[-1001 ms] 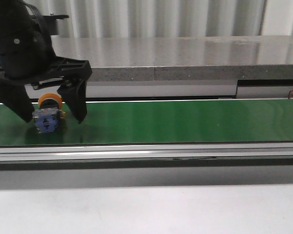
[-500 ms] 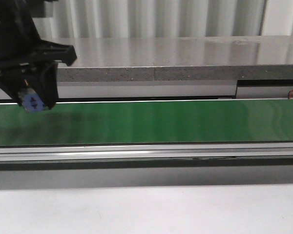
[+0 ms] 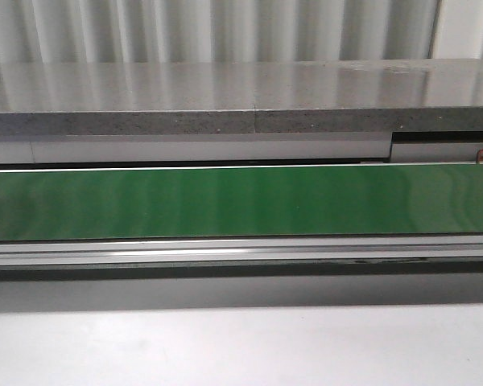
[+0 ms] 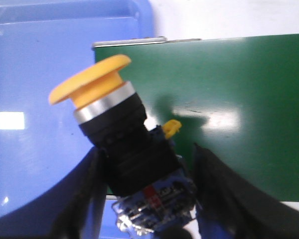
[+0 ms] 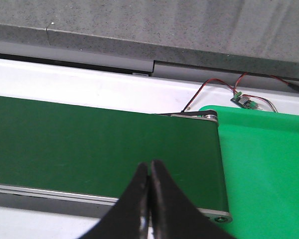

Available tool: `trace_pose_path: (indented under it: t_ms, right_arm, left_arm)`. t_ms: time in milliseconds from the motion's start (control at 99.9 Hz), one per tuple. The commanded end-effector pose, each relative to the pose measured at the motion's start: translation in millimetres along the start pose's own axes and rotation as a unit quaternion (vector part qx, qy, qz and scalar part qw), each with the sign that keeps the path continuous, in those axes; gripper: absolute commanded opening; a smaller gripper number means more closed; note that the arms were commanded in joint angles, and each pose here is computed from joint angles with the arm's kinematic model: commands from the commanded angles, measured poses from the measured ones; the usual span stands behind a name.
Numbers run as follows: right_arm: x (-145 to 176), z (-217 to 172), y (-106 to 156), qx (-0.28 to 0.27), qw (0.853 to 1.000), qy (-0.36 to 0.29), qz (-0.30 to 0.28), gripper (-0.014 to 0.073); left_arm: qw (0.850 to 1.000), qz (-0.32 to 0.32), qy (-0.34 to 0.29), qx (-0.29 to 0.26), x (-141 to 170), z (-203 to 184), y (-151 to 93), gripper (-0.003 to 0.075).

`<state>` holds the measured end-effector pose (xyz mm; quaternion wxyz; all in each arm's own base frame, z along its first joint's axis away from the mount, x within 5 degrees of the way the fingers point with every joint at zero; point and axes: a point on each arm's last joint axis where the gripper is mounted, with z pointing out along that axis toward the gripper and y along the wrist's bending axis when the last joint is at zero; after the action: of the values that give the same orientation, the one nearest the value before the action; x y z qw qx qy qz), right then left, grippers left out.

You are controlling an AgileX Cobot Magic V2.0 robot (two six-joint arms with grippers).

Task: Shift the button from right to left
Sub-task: 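Lower the button into the blue tray and open the left gripper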

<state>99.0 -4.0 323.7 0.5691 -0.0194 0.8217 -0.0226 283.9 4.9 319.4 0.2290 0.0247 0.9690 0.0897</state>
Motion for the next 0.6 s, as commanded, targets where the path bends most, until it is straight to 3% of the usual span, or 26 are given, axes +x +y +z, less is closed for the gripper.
trace_pose_path:
  t_ms: [0, 160, 340, 591]
  right_arm:
    - [-13.5, -3.9, -2.8, 0.015, 0.999, -0.046, -0.002, -0.0067]
    - [-13.5, -3.9, -2.8, 0.015, 0.999, -0.046, -0.002, -0.0067]
    - [-13.5, -3.9, -2.8, 0.015, 0.999, -0.046, -0.002, -0.0067]
    - [-13.5, -3.9, -2.8, 0.015, 0.999, -0.046, -0.002, -0.0067]
  left_arm:
    - [0.998, 0.001, -0.056, 0.000, -9.1, -12.0, 21.4, -0.0020]
    - [0.998, -0.046, -0.040, 0.024, -4.9, 11.9, 61.0, -0.0020]
    - [0.994, -0.107, -0.021, 0.007, 3.3, 38.4, 99.3, -0.0020]
    - [0.991, -0.128, -0.024, -0.006, 1.2, 75.5, 117.0, -0.0020]
